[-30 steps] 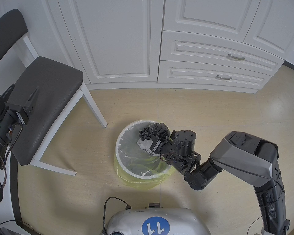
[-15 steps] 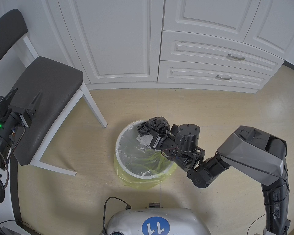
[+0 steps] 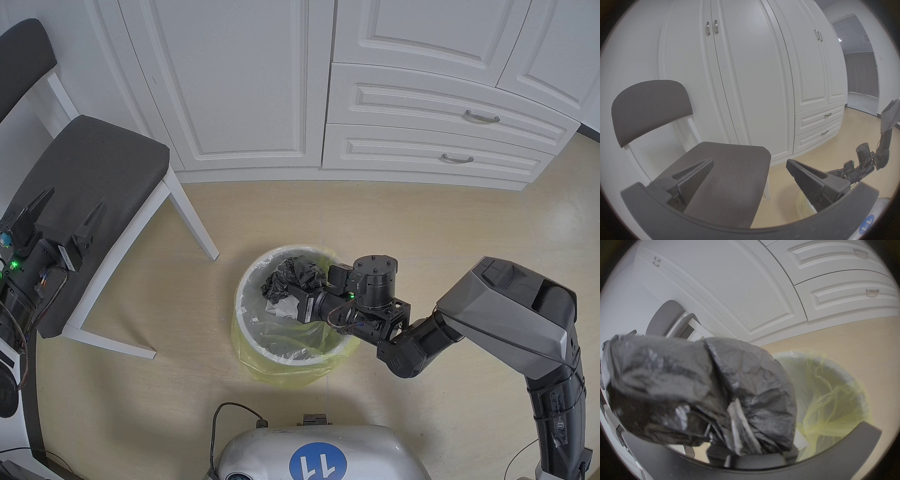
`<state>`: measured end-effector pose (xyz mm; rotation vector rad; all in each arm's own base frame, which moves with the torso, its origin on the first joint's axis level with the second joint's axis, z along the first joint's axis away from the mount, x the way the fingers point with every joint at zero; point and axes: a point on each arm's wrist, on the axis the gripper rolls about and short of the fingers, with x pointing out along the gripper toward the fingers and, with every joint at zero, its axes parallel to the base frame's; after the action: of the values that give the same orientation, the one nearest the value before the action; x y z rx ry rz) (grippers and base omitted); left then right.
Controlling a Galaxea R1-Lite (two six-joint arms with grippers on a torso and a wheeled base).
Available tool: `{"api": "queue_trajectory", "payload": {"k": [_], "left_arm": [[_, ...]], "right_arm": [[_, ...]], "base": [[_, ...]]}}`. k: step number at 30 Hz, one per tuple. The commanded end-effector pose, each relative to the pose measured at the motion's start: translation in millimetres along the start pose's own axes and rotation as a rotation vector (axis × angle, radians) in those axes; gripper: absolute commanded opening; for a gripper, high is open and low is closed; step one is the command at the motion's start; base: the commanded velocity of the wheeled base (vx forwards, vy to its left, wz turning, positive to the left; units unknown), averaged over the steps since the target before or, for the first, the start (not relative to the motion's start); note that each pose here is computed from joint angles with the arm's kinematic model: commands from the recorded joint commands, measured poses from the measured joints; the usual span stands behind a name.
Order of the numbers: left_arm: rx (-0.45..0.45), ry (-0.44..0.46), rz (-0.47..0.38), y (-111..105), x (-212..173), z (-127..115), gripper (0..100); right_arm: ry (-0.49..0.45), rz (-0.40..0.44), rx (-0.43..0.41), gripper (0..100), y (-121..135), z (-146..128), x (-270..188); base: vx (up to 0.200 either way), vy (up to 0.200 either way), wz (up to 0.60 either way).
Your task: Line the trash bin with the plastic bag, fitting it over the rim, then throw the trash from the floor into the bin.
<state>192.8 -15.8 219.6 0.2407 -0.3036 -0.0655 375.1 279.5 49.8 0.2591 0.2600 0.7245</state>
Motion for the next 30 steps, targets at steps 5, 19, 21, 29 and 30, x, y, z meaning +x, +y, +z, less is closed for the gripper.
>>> {"api": "queue_trajectory", "payload": {"k": [5, 19, 21, 29, 30], "left_arm": [[-0.001, 0.001, -0.001, 0, 0, -1, 100], [0.0, -0.003, 0.003, 0, 0, 0, 100], [0.0, -0.003, 0.003, 0, 0, 0, 100], [0.001, 0.001, 0.0, 0, 0, -1, 100], [0.001, 0.001, 0.0, 0, 0, -1, 100]], "right_arm": [[0.047, -0.01, -0.045, 0, -12, -28, 19], [0.037, -0.011, -0.052, 0, -18, -33, 28], [0.028, -0.009, -0.051, 100, -17, -31, 27], [-0.072, 0.013, -0.056, 100, -9, -9, 14], [-0.075, 0.014, -0.057, 100, -9, -8, 13]], "base": [[0.0, 0.0, 0.0], [0.0, 0.0, 0.0], [0.0, 0.0, 0.0], [0.0, 0.0, 0.0], [0.0, 0.0, 0.0]]}}
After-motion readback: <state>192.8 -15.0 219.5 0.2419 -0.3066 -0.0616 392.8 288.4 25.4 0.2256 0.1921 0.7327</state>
